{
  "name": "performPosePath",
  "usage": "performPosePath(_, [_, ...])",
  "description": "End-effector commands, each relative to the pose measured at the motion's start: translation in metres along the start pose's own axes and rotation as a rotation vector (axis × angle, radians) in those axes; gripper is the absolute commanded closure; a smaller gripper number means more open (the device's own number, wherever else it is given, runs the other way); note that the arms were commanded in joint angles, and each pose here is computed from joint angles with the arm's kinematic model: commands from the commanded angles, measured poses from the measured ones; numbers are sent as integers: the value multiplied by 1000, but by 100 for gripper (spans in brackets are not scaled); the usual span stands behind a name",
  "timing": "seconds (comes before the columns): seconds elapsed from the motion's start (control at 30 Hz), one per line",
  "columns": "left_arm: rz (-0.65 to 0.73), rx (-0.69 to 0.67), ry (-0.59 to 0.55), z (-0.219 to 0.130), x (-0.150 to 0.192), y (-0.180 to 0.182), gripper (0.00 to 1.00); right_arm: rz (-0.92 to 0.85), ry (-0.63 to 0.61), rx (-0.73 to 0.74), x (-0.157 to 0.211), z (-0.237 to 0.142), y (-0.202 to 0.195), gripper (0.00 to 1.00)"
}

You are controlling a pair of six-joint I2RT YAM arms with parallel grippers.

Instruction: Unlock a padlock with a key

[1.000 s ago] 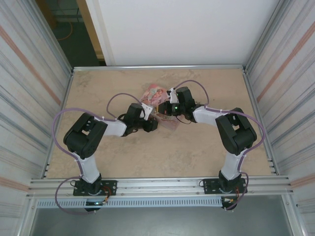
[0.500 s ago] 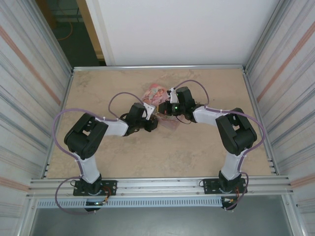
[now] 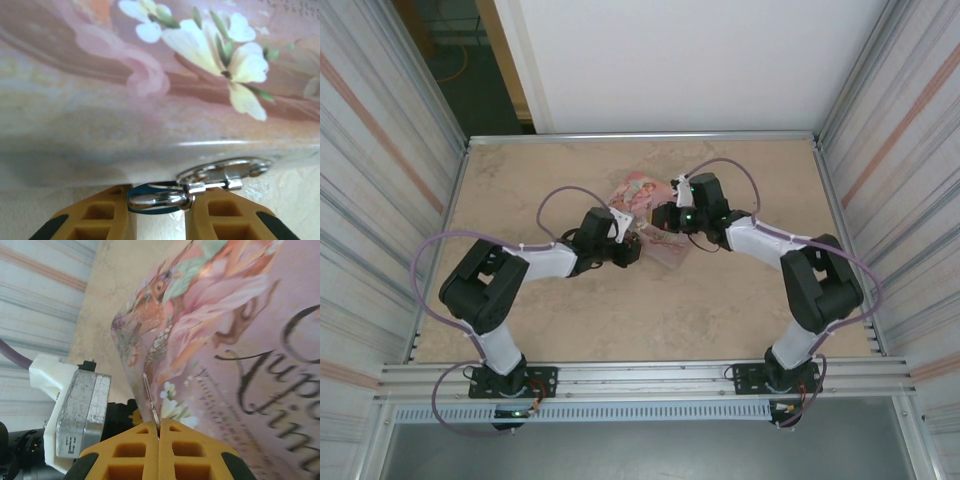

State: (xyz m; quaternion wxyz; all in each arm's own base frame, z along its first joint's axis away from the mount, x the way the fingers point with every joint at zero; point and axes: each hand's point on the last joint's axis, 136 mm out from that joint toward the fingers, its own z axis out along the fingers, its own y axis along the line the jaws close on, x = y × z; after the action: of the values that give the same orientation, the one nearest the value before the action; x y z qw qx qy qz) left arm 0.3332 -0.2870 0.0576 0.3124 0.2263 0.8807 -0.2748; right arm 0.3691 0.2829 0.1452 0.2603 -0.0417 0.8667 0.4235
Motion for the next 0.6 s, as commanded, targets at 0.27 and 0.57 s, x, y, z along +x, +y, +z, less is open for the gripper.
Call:
performPosePath(0.27, [-204, 156, -17, -33, -33, -46, 88, -90, -74, 117, 9, -71, -14, 100])
performPosePath(0.57, [-301, 184, 28, -48, -46, -66, 90, -249, -71, 119, 49, -96, 4, 100])
